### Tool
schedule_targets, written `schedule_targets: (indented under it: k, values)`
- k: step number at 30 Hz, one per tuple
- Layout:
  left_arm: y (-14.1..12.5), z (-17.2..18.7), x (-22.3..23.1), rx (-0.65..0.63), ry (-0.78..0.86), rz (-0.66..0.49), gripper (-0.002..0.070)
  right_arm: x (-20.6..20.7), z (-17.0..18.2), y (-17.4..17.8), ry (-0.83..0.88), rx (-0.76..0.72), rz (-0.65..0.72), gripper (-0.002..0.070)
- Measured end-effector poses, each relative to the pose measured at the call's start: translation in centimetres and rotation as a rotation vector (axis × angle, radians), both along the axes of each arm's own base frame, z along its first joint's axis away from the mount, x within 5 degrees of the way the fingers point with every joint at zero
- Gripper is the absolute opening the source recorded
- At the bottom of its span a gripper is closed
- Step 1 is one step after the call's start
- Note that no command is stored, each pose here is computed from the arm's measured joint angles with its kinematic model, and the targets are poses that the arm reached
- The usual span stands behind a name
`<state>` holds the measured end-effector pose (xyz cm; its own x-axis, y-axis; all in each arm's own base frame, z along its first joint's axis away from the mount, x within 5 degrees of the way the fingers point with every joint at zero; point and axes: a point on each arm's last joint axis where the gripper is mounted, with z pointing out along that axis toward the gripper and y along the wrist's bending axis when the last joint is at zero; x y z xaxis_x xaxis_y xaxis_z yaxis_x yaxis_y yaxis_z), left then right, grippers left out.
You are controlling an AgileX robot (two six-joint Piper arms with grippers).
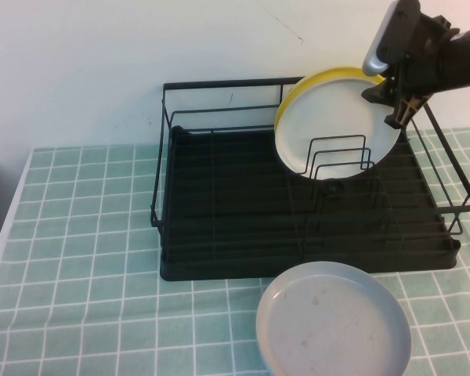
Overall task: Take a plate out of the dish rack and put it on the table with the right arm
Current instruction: Grasp the plate from the shelf
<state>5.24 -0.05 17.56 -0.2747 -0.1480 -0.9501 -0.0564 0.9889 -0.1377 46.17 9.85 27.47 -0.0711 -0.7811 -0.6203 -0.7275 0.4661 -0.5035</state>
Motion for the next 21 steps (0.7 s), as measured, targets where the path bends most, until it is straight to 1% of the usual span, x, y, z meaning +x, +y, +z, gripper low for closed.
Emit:
schedule_targets:
  k: [7, 10, 12, 13, 15, 17, 18, 19, 21]
  values:
    - [0.0, 0.0, 0.0, 0.000, 0.000, 0.000, -0.0003, 1.4, -2.0, 0.2, 0.025, -0.004, -0.002, 0.0360]
    - [0.0, 0.0, 0.0, 0.000, 0.000, 0.000, -0.0003, 1.5, -2.5, 0.2, 0.034, -0.006, -0.002, 0.0360]
    - [0.0, 0.0, 0.0, 0.000, 0.000, 0.000, -0.0003, 1.6, -2.5, 0.3, 0.033, -0.006, -0.001, 0.0347]
    - [0.0, 0.0, 0.0, 0.000, 0.000, 0.000, -0.0003, 1.6, -2.5, 0.3, 0.031, -0.006, -0.002, 0.0324]
    - [0.0, 0.0, 0.0, 0.000, 0.000, 0.000, -0.0003, 1.6, -2.4, 0.3, 0.025, -0.007, -0.003, 0.0248]
    - [0.0, 0.0, 0.0, 0.000, 0.000, 0.000, -0.0003, 1.7, -2.3, 0.3, 0.023, -0.006, -0.003, 0.0127]
    - [0.0, 0.0, 0.0, 0.000, 0.000, 0.000, -0.0003, 1.7, -2.3, 0.3, 0.020, -0.008, -0.004, 0.0092]
    - [0.0, 0.0, 0.0, 0.000, 0.000, 0.000, -0.0003, 1.7, -2.3, 0.2, 0.012, -0.011, -0.005, 0.0068]
    - [0.0, 0.0, 0.0, 0.000, 0.000, 0.000, -0.0003, 1.7, -2.3, 0.2, 0.010, -0.012, -0.005, 0.0064]
